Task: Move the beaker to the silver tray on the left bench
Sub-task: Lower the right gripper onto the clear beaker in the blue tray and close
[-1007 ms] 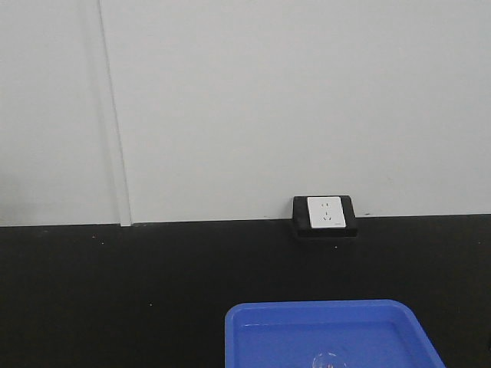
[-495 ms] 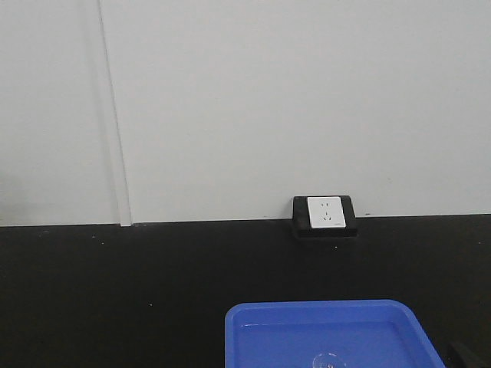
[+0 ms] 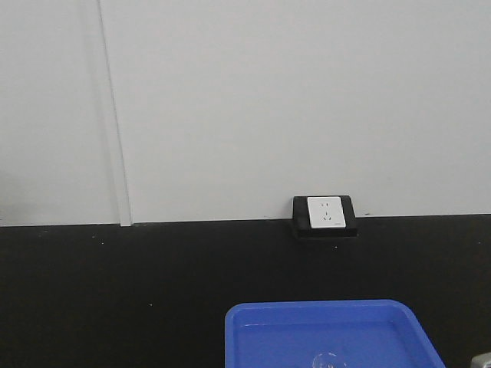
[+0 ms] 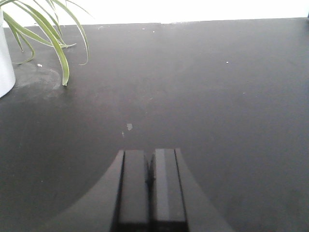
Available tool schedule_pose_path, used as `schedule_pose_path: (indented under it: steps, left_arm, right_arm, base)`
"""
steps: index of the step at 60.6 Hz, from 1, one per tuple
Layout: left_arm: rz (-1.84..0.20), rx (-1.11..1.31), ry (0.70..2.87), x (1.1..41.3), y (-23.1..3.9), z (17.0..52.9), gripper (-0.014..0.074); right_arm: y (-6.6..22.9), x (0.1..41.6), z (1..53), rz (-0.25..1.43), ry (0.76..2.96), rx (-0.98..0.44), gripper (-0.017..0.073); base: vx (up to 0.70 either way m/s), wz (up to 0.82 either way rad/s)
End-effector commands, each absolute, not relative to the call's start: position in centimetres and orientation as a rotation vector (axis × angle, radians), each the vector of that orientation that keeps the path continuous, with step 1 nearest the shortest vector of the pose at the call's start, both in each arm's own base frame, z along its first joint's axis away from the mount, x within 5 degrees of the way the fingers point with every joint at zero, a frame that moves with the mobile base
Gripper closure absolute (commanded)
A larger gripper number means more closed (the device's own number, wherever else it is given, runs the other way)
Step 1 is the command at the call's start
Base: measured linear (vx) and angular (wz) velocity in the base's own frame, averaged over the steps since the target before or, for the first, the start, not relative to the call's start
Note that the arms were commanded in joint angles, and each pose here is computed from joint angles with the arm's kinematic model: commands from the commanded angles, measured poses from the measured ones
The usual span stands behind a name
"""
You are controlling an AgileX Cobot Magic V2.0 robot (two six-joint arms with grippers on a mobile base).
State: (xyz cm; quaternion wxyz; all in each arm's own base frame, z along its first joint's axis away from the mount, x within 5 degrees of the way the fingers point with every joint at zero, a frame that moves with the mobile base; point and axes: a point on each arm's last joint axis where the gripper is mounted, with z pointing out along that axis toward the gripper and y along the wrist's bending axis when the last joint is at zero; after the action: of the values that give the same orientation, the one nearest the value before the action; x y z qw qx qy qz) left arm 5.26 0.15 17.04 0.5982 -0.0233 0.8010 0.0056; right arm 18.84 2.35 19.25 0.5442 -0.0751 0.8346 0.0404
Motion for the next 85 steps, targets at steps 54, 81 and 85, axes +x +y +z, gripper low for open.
schedule_pose_path:
  steps: [54, 81, 85]
  left_arm:
    - [0.009, -0.060, 1.790, 5.4, 0.2, 17.1, 0.0592]
    - [0.009, -0.060, 1.790, 5.4, 0.2, 17.1, 0.0592]
    - [0.009, -0.060, 1.790, 5.4, 0.2, 17.1, 0.0592]
  right_arm:
    - [7.5, 29.3, 11.9, 0.444, 1.782, -0.653, -0.0023]
    - [8.1, 33.0, 10.6, 0.518, 1.776, -0.631, 0.0019]
    - [8.1, 33.0, 10.6, 0.519, 1.776, -0.635, 0.0070]
  base:
    - [0.00, 0.00]
    - [0.00, 0.00]
    - [0.00, 0.00]
